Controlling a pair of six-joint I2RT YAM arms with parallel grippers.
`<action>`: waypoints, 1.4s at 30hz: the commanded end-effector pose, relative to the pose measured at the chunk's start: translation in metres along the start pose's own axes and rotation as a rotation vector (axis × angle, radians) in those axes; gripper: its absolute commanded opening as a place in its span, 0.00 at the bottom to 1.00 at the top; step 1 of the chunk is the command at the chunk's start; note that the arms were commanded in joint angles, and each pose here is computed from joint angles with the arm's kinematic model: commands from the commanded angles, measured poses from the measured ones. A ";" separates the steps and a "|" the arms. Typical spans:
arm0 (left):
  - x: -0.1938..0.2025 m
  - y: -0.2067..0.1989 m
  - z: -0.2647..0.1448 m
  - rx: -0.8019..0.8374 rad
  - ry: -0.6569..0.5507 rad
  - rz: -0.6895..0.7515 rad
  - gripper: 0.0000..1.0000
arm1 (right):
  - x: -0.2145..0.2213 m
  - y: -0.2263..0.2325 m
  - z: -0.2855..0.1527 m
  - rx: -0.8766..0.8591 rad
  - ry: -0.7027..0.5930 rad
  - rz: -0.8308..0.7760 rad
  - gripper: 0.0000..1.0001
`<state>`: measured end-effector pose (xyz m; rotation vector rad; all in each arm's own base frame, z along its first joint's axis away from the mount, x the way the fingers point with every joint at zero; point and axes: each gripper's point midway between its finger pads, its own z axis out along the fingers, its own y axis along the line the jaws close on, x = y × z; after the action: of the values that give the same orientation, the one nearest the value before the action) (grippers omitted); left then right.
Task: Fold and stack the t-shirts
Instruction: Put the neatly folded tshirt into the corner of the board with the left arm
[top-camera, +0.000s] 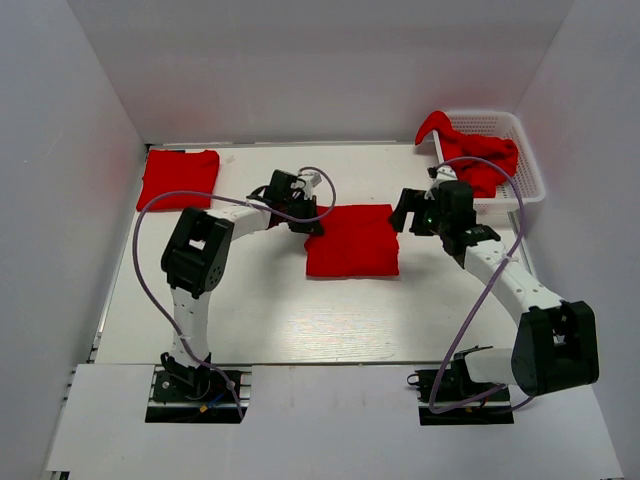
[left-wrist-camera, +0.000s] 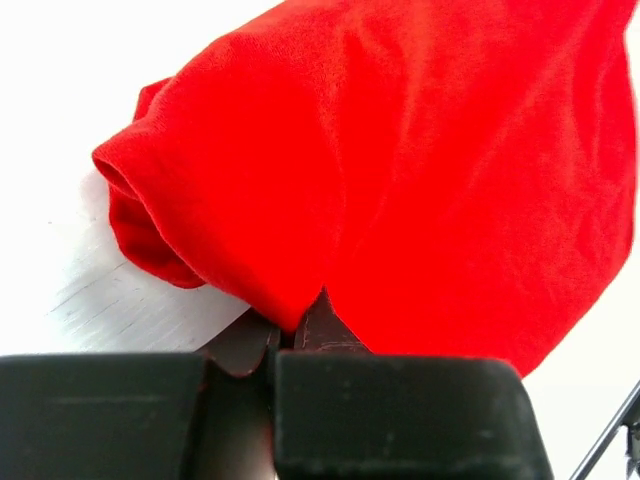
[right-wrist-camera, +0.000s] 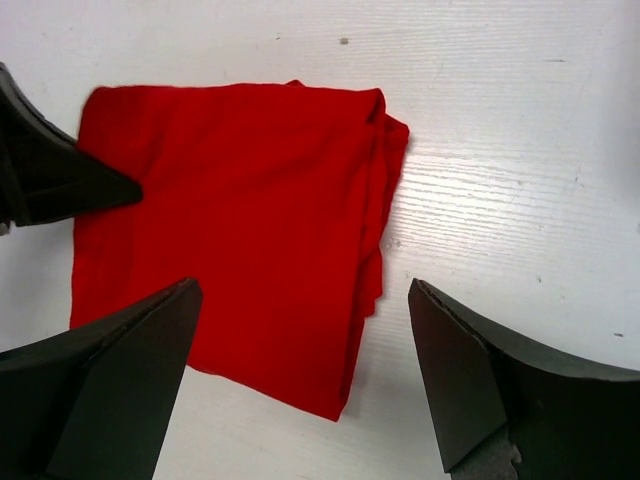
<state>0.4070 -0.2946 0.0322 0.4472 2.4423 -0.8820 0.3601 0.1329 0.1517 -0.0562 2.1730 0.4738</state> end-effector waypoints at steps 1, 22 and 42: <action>-0.061 -0.039 -0.046 0.063 -0.191 0.158 0.00 | -0.015 -0.003 -0.007 0.012 -0.074 0.000 0.90; -0.163 0.054 -0.159 -0.467 -0.187 0.537 0.00 | -0.038 -0.001 -0.010 0.015 -0.156 0.021 0.90; -0.202 0.159 -0.259 -0.665 -0.136 0.613 0.00 | -0.045 0.005 -0.003 -0.003 -0.153 0.043 0.90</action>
<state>0.5536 -0.0488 0.2067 0.7442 2.1652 0.0962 0.3678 0.1267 0.1618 0.0228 2.1134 0.4716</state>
